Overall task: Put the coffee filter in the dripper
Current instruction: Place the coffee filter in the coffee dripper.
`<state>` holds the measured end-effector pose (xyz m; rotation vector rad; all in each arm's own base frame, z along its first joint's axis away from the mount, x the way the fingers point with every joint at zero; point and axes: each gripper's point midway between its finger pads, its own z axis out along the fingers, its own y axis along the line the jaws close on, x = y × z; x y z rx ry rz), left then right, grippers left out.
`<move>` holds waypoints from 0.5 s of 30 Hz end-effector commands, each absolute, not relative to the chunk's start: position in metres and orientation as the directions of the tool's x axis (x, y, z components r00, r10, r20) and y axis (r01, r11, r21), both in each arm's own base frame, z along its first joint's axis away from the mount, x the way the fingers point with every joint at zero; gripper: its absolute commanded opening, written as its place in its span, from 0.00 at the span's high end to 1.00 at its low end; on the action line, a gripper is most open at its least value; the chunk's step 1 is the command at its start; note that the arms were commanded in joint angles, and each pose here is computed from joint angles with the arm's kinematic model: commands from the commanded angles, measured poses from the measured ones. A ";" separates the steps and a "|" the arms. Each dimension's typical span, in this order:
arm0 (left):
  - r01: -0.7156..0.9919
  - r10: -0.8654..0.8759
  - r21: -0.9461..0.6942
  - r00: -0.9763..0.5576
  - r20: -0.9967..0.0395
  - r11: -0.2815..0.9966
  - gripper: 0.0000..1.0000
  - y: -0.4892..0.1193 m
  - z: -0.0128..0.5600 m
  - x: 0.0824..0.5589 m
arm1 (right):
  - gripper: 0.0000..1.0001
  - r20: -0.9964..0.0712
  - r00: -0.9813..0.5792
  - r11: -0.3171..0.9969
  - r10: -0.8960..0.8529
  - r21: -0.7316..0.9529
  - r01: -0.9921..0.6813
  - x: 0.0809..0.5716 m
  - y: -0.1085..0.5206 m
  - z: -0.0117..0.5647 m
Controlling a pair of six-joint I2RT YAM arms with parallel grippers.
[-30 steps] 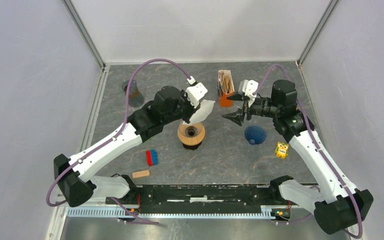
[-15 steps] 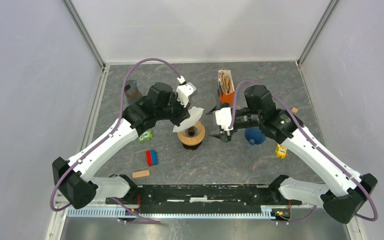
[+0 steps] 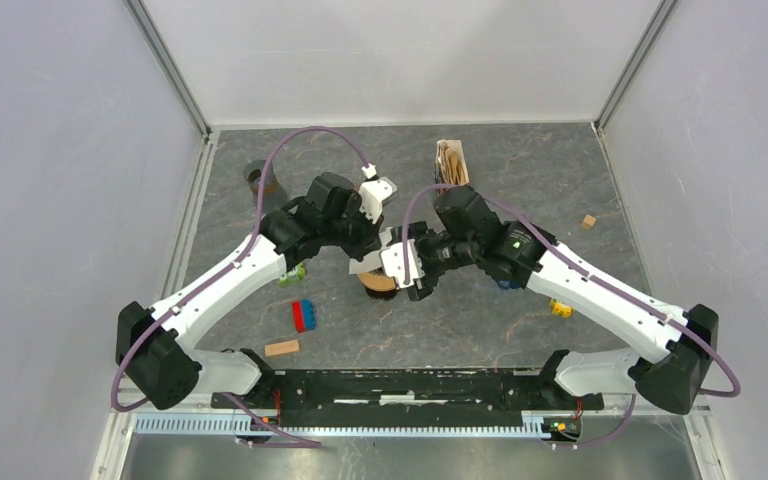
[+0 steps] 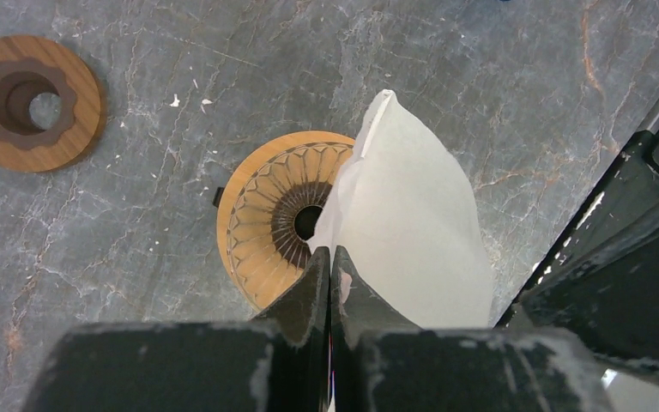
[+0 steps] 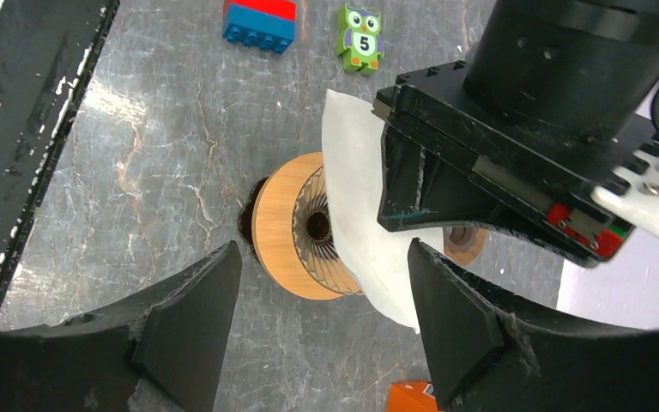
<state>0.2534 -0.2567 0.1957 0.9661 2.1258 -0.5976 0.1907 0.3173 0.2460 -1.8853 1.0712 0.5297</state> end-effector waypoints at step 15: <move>0.773 0.397 -0.140 -0.462 -0.793 0.619 0.98 -0.266 0.198 0.262 | 0.27 -0.561 0.578 -0.326 -0.592 -0.489 -0.809 0.205 0.330 0.180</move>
